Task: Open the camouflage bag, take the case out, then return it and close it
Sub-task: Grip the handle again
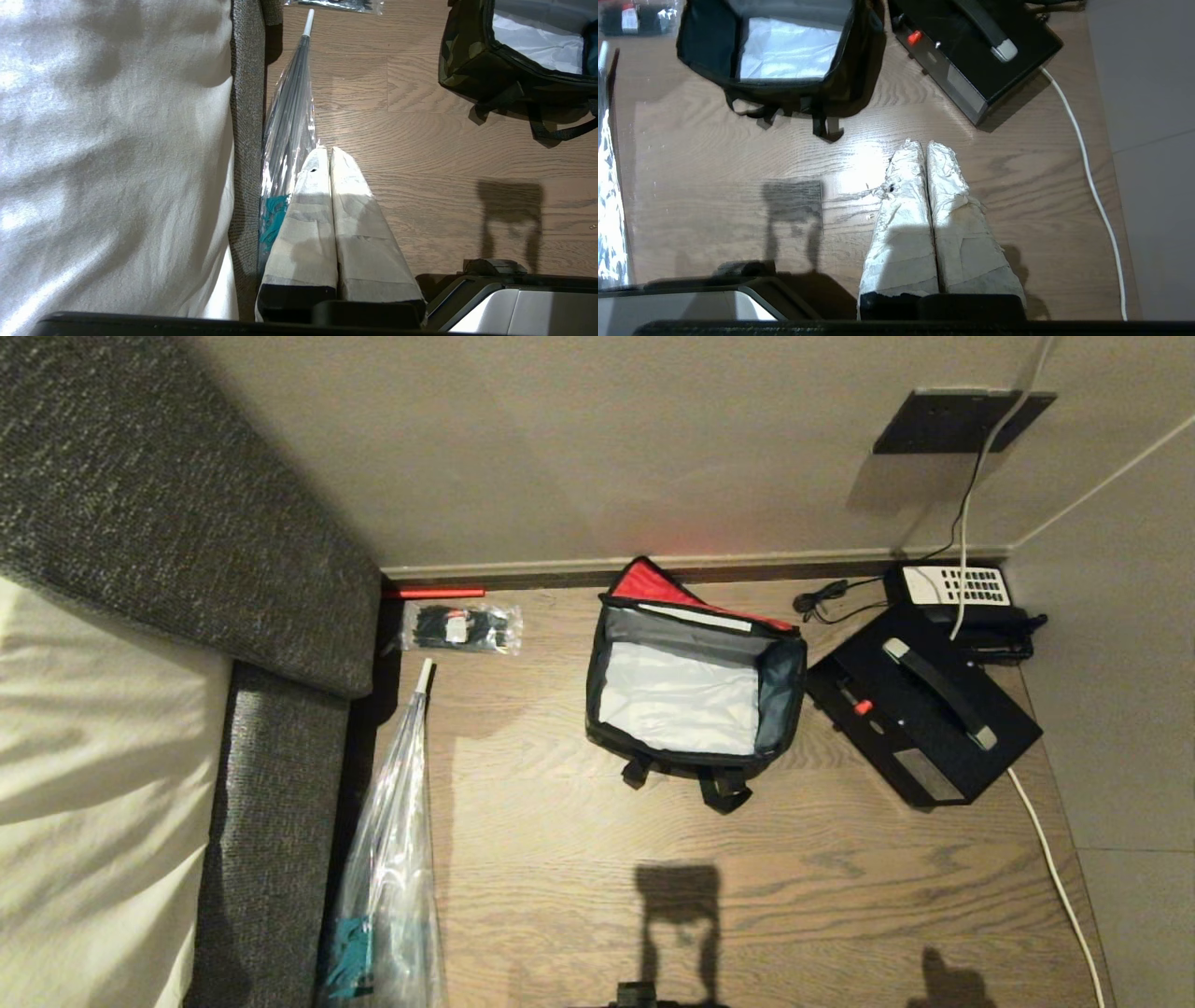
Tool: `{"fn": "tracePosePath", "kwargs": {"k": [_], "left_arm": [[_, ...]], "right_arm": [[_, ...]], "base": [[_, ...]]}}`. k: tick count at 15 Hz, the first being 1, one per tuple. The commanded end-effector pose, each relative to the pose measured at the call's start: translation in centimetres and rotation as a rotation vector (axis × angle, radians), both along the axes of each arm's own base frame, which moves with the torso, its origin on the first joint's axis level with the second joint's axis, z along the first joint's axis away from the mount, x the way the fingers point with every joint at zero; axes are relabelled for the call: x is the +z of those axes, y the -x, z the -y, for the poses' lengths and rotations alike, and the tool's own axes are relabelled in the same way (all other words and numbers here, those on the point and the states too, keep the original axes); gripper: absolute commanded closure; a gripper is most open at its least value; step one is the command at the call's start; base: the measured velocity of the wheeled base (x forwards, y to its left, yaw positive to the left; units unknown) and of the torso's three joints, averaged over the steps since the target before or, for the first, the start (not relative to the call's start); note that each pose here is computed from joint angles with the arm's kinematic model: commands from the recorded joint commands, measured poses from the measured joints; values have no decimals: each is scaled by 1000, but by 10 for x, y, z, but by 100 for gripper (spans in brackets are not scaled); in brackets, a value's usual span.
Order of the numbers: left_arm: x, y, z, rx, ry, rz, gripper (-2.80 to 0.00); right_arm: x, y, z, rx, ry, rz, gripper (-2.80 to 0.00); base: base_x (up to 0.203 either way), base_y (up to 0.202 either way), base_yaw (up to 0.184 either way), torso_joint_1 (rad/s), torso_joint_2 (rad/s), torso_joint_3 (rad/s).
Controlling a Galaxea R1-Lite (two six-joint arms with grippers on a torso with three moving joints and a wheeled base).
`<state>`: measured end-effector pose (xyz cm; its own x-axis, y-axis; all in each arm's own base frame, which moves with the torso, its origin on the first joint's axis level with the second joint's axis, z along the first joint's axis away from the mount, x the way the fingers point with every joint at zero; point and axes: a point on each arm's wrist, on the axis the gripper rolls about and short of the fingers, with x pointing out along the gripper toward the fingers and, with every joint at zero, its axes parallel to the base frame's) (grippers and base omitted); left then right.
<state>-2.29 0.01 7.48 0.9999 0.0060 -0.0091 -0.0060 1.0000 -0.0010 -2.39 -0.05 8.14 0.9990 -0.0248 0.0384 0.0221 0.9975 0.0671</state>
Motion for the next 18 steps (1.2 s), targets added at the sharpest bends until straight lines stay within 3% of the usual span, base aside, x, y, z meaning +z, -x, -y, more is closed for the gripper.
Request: {"fn": "tracePosePath", "kwargs": {"k": [1,3,6,7,9,11,12,15,18], "left_arm": [[0,0,0,1,2,0,0],[0,0,0,0,2,0,0],[0,0,0,0,0,0,0],[0,0,0,0,0,0,0],[0,0,0,0,-3,0,0],[0,0,0,0,-2,-1,0],[0,0,0,-1,2,-1,0],[0,0,0,0,-1,-1,0],[0,0,0,-1,-1,0,0]], "right_arm": [[29,17,0,-12,-8,72,0],[63,52,0,-6,-25,17,0],[61,90,-3,117,-58,-235,0],[60,93,-4,163,-74,-264,0],[68,95,-5,231,-83,-236,0],[98,87,-5,234,-138,-275,0],[121,74,-5,236,-173,-308,0],[189,-16,-5,232,-249,-396,0],[212,-109,-6,167,-258,-430,0]], "base": [[0,0,0,0,0,0],[0,0,0,0,0,0],[0,0,0,0,0,0],[0,0,0,0,0,0],[0,0,0,0,0,0],[0,0,0,0,0,0],[0,0,0,0,0,0],[0,0,0,0,0,0],[0,0,0,0,0,0]]}}
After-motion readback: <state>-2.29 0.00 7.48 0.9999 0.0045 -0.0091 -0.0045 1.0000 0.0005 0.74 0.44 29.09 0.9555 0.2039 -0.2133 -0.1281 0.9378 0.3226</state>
